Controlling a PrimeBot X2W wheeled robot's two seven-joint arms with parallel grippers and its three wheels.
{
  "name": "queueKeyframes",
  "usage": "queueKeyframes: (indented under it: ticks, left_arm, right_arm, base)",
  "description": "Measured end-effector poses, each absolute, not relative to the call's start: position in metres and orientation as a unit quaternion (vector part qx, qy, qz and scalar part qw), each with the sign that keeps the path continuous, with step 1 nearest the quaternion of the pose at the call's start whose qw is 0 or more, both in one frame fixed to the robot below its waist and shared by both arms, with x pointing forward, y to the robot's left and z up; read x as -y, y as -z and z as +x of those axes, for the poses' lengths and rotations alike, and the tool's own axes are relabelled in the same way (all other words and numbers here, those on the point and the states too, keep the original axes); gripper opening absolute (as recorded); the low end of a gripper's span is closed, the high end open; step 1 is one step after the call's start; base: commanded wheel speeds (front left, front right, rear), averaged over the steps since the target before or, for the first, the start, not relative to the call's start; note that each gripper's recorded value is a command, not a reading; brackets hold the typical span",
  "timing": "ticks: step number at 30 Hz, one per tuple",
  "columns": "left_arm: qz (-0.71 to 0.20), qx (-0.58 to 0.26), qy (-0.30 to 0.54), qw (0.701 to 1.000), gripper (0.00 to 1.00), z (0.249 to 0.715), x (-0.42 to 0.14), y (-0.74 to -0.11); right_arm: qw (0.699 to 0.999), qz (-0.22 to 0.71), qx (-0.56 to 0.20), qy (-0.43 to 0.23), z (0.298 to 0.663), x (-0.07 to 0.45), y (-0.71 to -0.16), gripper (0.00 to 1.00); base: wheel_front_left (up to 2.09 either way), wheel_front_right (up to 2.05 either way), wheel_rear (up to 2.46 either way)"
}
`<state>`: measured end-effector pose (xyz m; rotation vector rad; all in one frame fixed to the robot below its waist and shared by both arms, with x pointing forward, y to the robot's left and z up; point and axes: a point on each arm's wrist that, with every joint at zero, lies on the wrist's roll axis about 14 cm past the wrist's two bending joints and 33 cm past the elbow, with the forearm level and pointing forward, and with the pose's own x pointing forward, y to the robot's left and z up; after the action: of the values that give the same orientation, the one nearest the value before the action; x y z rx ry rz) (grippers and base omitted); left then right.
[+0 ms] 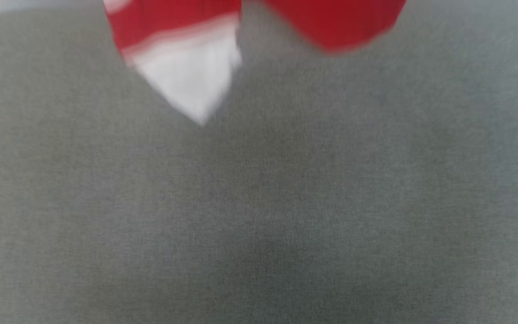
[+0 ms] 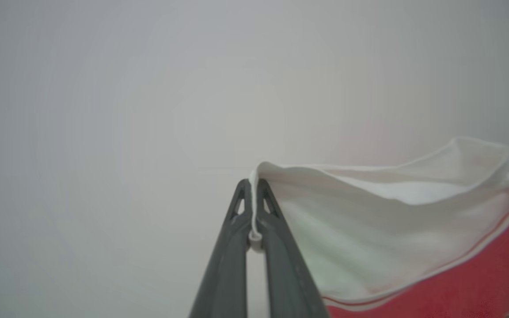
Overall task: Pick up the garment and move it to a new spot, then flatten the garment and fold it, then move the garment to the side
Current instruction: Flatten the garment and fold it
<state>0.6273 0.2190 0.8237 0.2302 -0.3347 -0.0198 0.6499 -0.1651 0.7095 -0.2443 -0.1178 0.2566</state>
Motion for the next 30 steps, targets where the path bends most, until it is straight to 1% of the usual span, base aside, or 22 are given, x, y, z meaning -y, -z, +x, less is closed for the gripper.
queueKeyframes:
  ticks: [1, 4, 7, 10, 13, 17, 20, 25, 29, 30]
  left_arm:
    - [0.118, 0.196, 0.008, 0.973, 0.00, 0.630, -0.216, -0.835]
    - [0.125, 0.271, 0.005, 0.954, 0.00, 0.636, -0.210, -0.859]
    - [0.121, 0.299, 0.011, 0.947, 0.00, 0.640, -0.208, -0.860]
    - [0.127, 0.281, 0.027, 0.951, 0.00, 0.645, -0.207, -0.844]
    - [0.136, 0.240, 0.040, 0.960, 0.00, 0.649, -0.211, -0.814]
    - [0.125, 0.126, 0.057, 0.983, 0.00, 0.653, -0.214, -0.736]
    - [0.117, 0.059, 0.058, 0.990, 0.00, 0.646, -0.219, -0.692]
    - [0.100, -0.075, 0.091, 0.988, 0.00, 0.616, -0.207, -0.607]
    - [0.076, -0.166, 0.104, 0.978, 0.00, 0.580, -0.213, -0.559]
    - [0.076, -0.166, 0.104, 0.978, 0.00, 0.580, -0.213, -0.559]
  right_arm:
    - [0.981, -0.120, 0.089, -0.122, 0.656, 0.167, -0.718, 0.00]
    - [0.974, -0.136, 0.142, -0.113, 0.669, 0.168, -0.726, 0.00]
    - [0.975, -0.144, 0.132, -0.109, 0.679, 0.166, -0.708, 0.00]
    - [0.975, -0.151, 0.114, -0.113, 0.682, 0.159, -0.691, 0.00]
    - [0.976, -0.158, 0.079, -0.124, 0.679, 0.150, -0.661, 0.00]
    - [0.978, -0.159, -0.012, -0.134, 0.665, 0.147, -0.599, 0.00]
    - [0.975, -0.152, -0.067, -0.149, 0.649, 0.139, -0.562, 0.00]
    - [0.967, -0.139, -0.127, -0.174, 0.618, 0.134, -0.525, 0.00]
    - [0.958, -0.123, -0.170, -0.195, 0.589, 0.134, -0.502, 0.00]
    - [0.958, -0.123, -0.170, -0.195, 0.589, 0.134, -0.502, 0.00]
  base:
    - [0.00, 0.00, 0.00]
    - [0.00, 0.00, 0.00]
    - [0.00, 0.00, 0.00]
    - [0.00, 0.00, 0.00]
    - [0.00, 0.00, 0.00]
    - [0.00, 0.00, 0.00]
    - [0.00, 0.00, 0.00]
    - [0.00, 0.00, 0.00]
    - [0.00, 0.00, 0.00]
    - [0.00, 0.00, 0.00]
